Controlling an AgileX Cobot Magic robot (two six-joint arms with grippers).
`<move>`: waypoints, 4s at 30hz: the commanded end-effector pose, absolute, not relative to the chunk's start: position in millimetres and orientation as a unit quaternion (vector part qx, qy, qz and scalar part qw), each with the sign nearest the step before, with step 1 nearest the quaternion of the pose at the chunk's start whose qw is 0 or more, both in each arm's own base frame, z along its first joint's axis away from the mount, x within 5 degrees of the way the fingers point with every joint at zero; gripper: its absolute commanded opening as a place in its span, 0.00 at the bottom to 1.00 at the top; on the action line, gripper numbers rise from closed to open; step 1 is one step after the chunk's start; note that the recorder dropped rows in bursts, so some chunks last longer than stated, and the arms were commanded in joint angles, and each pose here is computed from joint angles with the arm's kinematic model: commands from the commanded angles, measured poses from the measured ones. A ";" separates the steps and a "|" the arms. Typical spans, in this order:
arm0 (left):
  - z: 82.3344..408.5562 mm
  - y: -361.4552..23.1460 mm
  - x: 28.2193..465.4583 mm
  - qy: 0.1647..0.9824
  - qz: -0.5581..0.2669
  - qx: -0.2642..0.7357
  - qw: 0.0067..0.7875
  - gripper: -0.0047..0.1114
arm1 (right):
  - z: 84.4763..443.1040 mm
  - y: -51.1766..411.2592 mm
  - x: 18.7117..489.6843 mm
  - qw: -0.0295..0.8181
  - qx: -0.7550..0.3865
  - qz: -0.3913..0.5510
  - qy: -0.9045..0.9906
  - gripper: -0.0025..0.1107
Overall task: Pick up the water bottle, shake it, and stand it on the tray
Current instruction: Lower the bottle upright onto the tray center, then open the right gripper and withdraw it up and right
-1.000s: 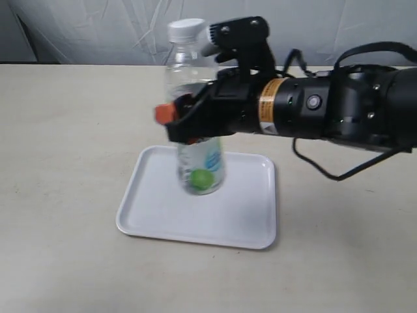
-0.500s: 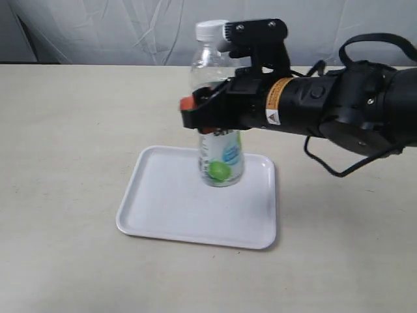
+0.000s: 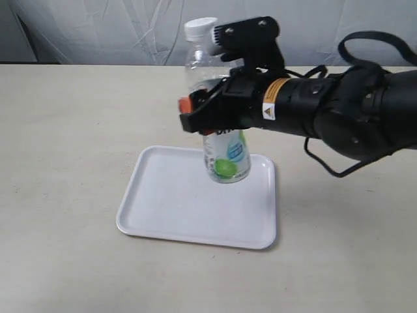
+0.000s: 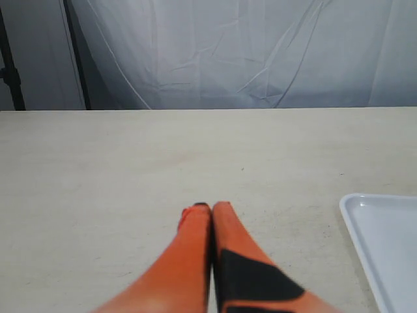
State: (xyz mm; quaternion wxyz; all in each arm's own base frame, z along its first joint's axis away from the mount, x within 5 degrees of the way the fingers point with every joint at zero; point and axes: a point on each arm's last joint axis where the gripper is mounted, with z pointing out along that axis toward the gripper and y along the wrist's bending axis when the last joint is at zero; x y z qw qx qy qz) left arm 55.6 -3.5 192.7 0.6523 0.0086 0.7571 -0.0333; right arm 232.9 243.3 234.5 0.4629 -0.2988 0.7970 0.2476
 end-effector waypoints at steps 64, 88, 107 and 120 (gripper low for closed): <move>192.2 -3.4 55.4 0.756 -0.034 0.007 0.653 0.04 | 148.2 253.8 219.1 0.576 -0.333 0.336 0.667 0.94; 192.2 -3.4 55.4 0.756 -0.034 0.007 0.653 0.04 | 228.7 232.4 214.1 0.628 -0.264 0.329 0.653 0.94; 192.2 -3.4 55.4 0.756 -0.034 0.007 0.653 0.04 | 312.9 169.6 181.8 0.648 -0.210 0.239 0.692 0.06; 192.2 -3.4 55.4 0.756 -0.034 0.007 0.653 0.04 | 305.1 128.5 159.5 0.632 -0.203 0.153 0.732 0.06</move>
